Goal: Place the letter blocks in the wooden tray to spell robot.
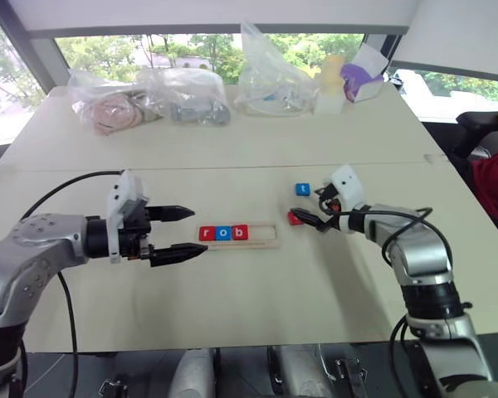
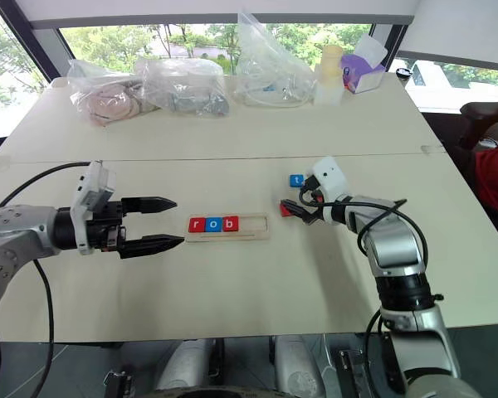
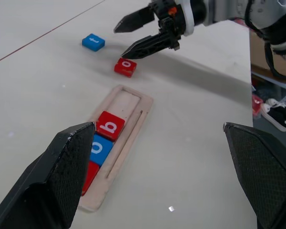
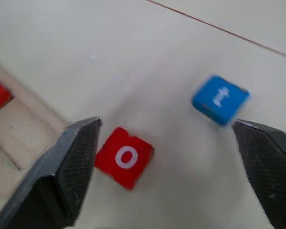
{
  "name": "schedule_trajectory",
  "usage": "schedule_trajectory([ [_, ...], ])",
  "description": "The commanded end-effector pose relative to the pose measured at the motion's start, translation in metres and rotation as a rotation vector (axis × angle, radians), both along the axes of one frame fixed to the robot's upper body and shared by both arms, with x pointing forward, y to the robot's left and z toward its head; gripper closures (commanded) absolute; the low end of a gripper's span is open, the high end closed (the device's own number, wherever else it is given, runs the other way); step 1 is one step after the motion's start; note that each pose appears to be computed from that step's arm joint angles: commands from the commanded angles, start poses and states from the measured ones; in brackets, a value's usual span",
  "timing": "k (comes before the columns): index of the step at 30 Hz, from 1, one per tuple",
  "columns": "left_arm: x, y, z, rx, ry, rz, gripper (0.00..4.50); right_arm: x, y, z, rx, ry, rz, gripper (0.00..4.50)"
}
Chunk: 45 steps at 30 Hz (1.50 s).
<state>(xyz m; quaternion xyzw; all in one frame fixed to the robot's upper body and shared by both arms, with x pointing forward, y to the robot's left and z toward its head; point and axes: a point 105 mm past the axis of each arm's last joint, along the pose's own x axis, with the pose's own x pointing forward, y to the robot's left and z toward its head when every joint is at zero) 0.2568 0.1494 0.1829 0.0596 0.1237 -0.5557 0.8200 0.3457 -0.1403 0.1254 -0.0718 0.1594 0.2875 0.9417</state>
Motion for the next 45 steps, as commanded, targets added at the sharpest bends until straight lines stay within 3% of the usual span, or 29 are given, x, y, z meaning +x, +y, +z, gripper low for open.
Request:
schedule_trajectory([
  [1,0.005,-0.002,0.004,0.003,-0.031,-0.011,0.00,-0.008,0.011,0.013,0.025,-0.041,-0.030,0.02],
  [8,0.014,-0.010,0.010,-0.007,-0.083,-0.021,0.00,-0.002,0.000,-0.012,-0.007,0.021,-0.222,0.02],
  [15,0.017,-0.012,0.009,-0.004,-0.091,-0.016,0.00,0.001,0.000,-0.032,-0.029,0.057,-0.257,0.02],
  [18,0.015,-0.013,0.006,0.008,-0.094,-0.015,0.00,-0.003,0.003,-0.039,-0.030,0.085,-0.266,0.84],
  [23,0.015,-0.014,0.006,0.005,-0.095,-0.015,0.00,-0.007,0.007,-0.043,-0.036,0.097,-0.265,3.34],
  [28,0.013,-0.020,0.005,-0.002,-0.094,-0.040,0.00,-0.005,-0.008,-0.028,-0.046,0.041,-0.333,3.34],
  [30,0.010,-0.027,0.003,0.003,-0.093,-0.077,0.00,-0.010,-0.026,-0.022,-0.069,0.026,-0.448,3.34],
  [33,0.006,-0.039,-0.001,0.015,-0.093,-0.138,0.00,-0.030,-0.042,-0.030,0.050,0.166,-0.641,3.34],
  [37,-0.001,-0.057,-0.008,0.050,-0.099,-0.247,0.00,-0.055,-0.035,-0.032,0.074,0.223,-0.684,3.34],
  [45,-0.002,-0.069,-0.011,0.046,-0.086,-0.332,0.00,-0.068,-0.021,-0.029,0.052,0.243,-0.718,3.34],
])
